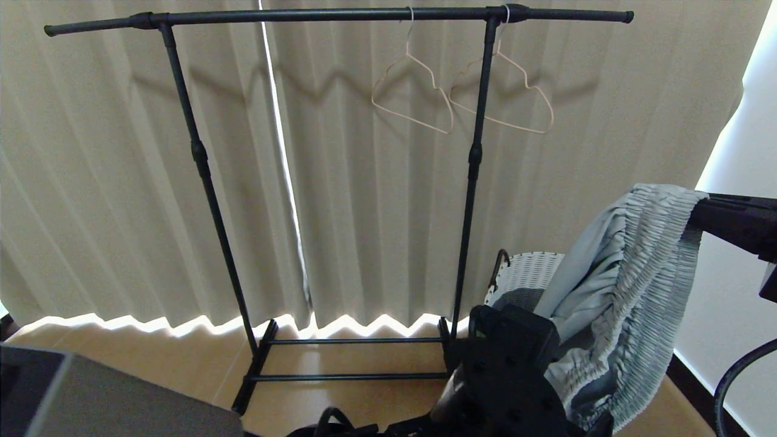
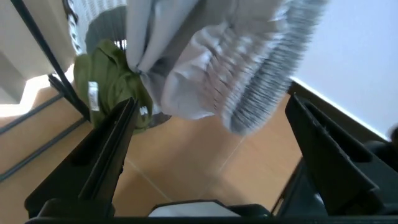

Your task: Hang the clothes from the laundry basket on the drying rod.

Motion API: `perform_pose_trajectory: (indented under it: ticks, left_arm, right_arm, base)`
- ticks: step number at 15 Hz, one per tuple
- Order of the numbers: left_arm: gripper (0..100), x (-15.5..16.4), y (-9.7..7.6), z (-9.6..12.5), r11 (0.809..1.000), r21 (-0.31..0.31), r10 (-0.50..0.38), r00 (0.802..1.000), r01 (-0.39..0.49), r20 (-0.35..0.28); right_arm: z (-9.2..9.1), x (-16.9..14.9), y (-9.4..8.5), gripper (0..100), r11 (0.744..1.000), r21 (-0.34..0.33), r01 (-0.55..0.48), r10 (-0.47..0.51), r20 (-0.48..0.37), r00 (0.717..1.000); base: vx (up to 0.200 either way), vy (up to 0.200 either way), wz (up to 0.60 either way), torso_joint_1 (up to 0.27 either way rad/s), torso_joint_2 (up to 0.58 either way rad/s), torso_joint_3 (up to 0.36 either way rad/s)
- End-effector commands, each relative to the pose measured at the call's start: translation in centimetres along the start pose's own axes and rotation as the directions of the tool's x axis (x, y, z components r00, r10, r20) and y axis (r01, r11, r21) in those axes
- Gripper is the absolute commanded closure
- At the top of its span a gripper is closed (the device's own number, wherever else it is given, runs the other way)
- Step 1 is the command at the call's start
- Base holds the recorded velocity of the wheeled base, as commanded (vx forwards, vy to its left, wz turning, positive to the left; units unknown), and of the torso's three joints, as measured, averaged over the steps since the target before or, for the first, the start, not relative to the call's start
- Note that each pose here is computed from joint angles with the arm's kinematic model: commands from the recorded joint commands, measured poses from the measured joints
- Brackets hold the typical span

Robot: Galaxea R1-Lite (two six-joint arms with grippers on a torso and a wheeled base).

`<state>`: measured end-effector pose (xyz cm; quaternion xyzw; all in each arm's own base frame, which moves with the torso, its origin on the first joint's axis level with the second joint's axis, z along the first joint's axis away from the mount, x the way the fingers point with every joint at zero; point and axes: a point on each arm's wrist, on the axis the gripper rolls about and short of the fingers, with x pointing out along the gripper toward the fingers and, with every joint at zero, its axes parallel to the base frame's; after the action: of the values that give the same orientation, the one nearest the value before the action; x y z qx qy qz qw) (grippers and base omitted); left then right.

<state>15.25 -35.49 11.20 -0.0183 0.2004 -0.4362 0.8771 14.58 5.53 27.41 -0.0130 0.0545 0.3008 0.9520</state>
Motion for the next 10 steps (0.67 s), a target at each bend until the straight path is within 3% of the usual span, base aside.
perform_pose_trajectory:
  ticks: [1,7,8,10]
  left_arm:
    - [0,2.0,-0.1,-1.3,1.000,0.000,0.012,1.000,-0.012,-0.025]
    - [0,3.4,1.8,-0.8,0.987,-0.017,0.158,0.987,-0.158,0.020]
    - [100,3.1,1.9,-1.1,0.985,-0.010,0.170,0.985,-0.170,0.008]
    - [100,2.9,2.0,-1.5,0.985,0.001,0.174,0.985,-0.174,-0.007]
  right_arm:
    - [0.1,-0.1,0.1,100,1.000,-0.002,-0.006,0.006,0.005,1.000]
    - [0.2,-0.5,0.2,100,1.000,-0.004,-0.007,0.007,0.016,1.000]
    - [0.2,-0.5,0.2,100,1.000,-0.004,-0.007,0.007,0.016,1.000]
    - [0.2,-0.4,0.1,100,1.000,-0.004,-0.006,0.006,0.015,1.000]
  base:
    - [0.000,0.000,0.00,0.000,0.00,0.000]
    - [0.000,0.000,0.00,0.000,0.00,0.000]
    - [0.000,0.000,0.00,0.000,0.00,0.000]
    - [0.000,0.000,0.00,0.000,0.00,0.000]
